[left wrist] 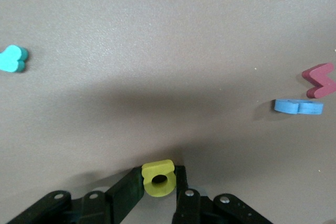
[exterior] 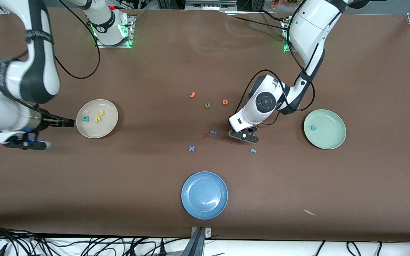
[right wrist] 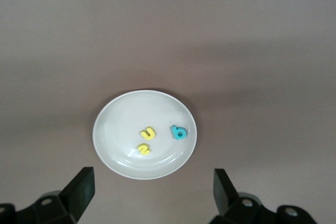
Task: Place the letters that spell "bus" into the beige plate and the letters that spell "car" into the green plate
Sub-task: 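Place the a on the green plate while the right gripper returns to rest, then grasp the teal L-shaped letter with the left gripper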
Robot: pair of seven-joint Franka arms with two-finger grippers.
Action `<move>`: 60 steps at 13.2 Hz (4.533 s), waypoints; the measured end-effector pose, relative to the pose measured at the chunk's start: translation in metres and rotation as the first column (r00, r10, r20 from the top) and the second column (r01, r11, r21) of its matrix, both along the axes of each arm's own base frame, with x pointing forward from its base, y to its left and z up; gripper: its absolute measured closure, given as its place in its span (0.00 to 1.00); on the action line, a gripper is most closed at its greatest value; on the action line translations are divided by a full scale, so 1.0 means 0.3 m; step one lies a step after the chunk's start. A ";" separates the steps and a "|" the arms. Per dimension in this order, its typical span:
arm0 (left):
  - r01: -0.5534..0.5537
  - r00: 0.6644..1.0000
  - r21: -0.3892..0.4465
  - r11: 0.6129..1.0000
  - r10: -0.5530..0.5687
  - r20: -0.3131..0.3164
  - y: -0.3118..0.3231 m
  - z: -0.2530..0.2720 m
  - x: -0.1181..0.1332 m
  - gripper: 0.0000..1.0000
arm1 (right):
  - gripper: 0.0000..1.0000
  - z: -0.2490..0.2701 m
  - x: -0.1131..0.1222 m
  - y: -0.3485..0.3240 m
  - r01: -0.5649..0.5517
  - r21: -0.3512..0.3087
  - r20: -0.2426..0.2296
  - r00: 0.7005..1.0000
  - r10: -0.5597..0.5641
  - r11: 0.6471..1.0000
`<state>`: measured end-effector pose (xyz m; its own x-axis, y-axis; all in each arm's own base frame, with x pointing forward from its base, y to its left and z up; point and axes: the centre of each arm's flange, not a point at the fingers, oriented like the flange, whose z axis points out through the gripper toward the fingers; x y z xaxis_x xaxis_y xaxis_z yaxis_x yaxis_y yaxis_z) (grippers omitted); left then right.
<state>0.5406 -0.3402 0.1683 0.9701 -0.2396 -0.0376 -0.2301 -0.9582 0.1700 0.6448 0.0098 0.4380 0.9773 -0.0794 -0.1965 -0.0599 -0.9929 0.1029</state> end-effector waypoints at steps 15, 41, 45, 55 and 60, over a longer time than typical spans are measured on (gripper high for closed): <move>0.126 0.989 0.038 0.991 -0.122 -0.087 0.753 0.278 0.222 0.68 | 0.00 0.267 0.014 0.076 -0.037 0.020 0.023 0.999 0.037 0.999; 0.016 0.999 -0.099 0.995 -0.013 0.035 0.361 0.206 0.237 0.37 | 0.00 0.324 -0.061 0.008 -0.003 0.070 0.066 0.998 -0.002 0.998; 0.037 0.996 -0.102 0.994 -0.029 0.081 0.289 0.143 0.249 0.37 | 0.00 0.320 -0.061 0.008 -0.003 0.070 0.064 0.998 -0.002 0.998; 0.079 0.992 -0.054 0.995 -0.073 0.107 0.288 0.057 0.273 0.37 | 0.00 0.315 -0.060 0.010 -0.001 0.070 0.064 0.998 -0.004 0.998; 0.084 0.989 -0.055 0.995 -0.077 0.124 0.266 0.036 0.279 0.37 | 0.00 0.314 -0.060 0.010 -0.001 0.070 0.064 0.998 -0.004 0.998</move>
<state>0.6244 -0.2605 0.1791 0.9440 -0.3156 0.0960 -0.3287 -0.9247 0.1922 0.6267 0.0127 0.5323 0.9880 -0.0689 -0.1385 -0.0655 -0.9974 0.0290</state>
